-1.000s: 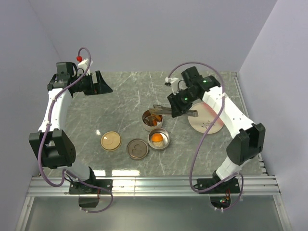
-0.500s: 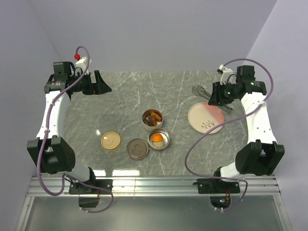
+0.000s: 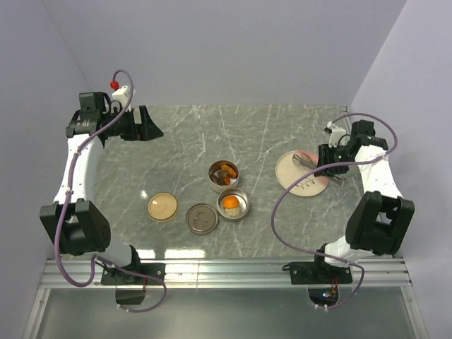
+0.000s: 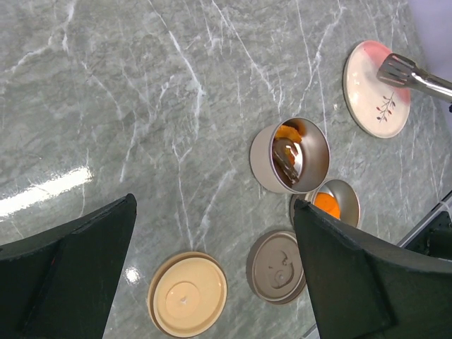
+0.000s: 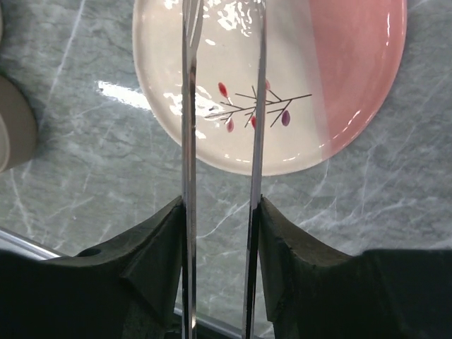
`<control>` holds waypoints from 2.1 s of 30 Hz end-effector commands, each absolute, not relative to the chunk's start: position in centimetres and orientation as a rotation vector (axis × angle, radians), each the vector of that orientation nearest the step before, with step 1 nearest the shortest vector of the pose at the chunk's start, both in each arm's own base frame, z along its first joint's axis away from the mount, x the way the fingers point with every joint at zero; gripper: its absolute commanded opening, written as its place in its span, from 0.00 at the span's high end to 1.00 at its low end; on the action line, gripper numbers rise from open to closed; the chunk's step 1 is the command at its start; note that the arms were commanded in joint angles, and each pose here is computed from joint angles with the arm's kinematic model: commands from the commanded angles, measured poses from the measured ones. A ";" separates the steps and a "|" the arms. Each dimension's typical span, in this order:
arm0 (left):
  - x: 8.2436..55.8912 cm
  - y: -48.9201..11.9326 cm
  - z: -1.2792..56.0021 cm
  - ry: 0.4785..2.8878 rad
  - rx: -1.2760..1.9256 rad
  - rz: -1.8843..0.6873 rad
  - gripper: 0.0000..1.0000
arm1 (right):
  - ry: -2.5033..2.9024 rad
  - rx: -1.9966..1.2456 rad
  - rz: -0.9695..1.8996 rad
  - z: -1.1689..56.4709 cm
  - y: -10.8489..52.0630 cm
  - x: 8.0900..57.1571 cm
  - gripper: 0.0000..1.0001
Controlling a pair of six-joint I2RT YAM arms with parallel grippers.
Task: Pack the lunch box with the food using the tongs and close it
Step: Put down the clamp, then pick up the lid of the lunch box with the left arm
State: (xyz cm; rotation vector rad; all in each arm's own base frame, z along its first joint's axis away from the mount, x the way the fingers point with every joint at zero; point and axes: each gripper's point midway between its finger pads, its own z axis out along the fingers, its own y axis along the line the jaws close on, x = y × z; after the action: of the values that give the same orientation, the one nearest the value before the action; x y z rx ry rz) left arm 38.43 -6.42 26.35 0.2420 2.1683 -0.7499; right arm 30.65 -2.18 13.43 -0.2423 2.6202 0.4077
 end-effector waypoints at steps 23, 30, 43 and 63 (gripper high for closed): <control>37.7 -6.3 26.9 2.130 0.304 -0.692 0.01 | 2.810 -0.508 0.315 3.0 -4.5 27.6 0.23; 37.8 -6.2 26.9 2.135 0.306 -0.683 0.01 | 2.816 -0.529 0.287 2.9 -4.8 27.3 0.06; 37.6 -5.8 28.0 2.117 0.294 -0.638 0.01 | 2.683 -0.473 0.198 9.1 -5.3 29.8 0.00; 26.1 -6.5 14.0 2.188 1.215 -0.429 0.00 | 2.193 -0.645 0.217 25.9 3.7 31.2 0.00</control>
State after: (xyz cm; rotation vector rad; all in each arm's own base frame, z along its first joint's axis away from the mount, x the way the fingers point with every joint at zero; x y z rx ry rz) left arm 28.27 -6.33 14.76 0.8687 2.3255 -0.5275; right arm 31.76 1.72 24.46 -0.5941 2.2584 0.2442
